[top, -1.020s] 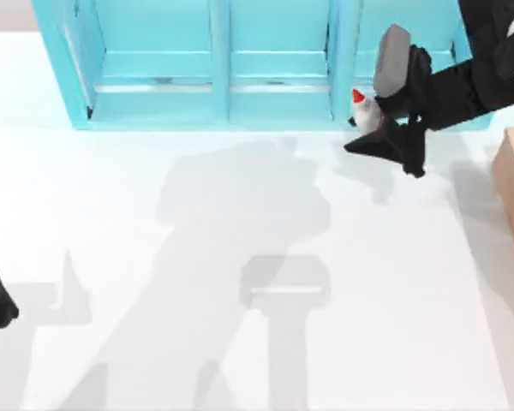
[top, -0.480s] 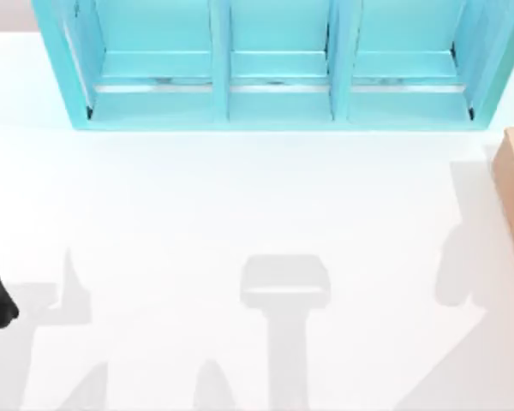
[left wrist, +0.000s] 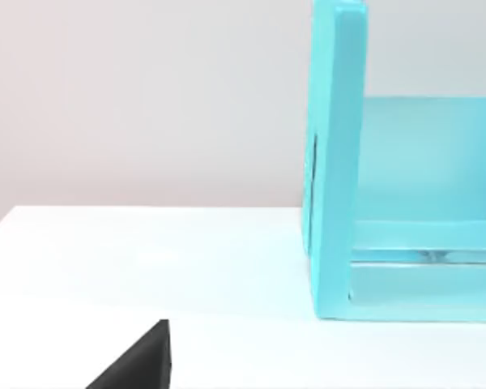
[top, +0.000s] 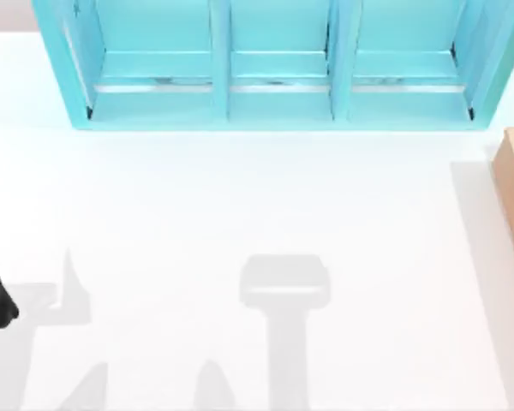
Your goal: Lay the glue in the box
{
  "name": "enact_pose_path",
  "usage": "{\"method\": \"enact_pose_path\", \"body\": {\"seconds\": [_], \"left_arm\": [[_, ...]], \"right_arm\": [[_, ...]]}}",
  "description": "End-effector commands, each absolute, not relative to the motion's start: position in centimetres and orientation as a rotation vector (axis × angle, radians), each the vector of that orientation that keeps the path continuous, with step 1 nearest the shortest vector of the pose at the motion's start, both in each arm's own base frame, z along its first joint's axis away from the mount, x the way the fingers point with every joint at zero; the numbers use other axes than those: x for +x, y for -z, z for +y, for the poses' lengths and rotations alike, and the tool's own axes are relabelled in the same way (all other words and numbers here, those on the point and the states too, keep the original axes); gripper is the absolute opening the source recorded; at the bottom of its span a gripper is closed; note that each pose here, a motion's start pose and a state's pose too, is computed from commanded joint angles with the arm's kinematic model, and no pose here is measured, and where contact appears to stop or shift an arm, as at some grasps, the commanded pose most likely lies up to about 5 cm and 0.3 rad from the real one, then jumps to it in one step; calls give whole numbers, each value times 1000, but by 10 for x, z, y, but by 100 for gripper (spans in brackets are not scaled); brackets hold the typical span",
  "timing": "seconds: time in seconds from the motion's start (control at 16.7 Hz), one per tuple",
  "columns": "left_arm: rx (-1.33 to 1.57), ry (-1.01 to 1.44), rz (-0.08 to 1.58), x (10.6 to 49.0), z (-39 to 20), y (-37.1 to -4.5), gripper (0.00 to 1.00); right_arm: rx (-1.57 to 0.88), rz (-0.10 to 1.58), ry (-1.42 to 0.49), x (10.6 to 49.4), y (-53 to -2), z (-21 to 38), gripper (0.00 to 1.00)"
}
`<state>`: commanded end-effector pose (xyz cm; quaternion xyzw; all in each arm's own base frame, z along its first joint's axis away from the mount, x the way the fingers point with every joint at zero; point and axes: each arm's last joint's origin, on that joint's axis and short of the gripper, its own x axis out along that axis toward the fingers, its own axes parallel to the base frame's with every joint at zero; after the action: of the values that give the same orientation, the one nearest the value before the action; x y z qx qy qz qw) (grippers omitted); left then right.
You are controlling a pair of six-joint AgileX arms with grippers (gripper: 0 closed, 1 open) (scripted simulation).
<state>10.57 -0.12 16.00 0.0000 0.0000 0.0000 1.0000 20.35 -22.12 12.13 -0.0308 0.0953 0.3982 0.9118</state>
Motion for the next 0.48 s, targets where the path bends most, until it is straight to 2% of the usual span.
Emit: {"method": "enact_pose_path", "body": {"seconds": [0.18,0.48], "left_arm": [[0,0,0,106,-1,-160,100],[0,0,0,106,-1,-160,100]], "right_arm": [[-54,184,-778,189,-121,-227,0],[-58,185,-782,191,-121,-227,0]]}}
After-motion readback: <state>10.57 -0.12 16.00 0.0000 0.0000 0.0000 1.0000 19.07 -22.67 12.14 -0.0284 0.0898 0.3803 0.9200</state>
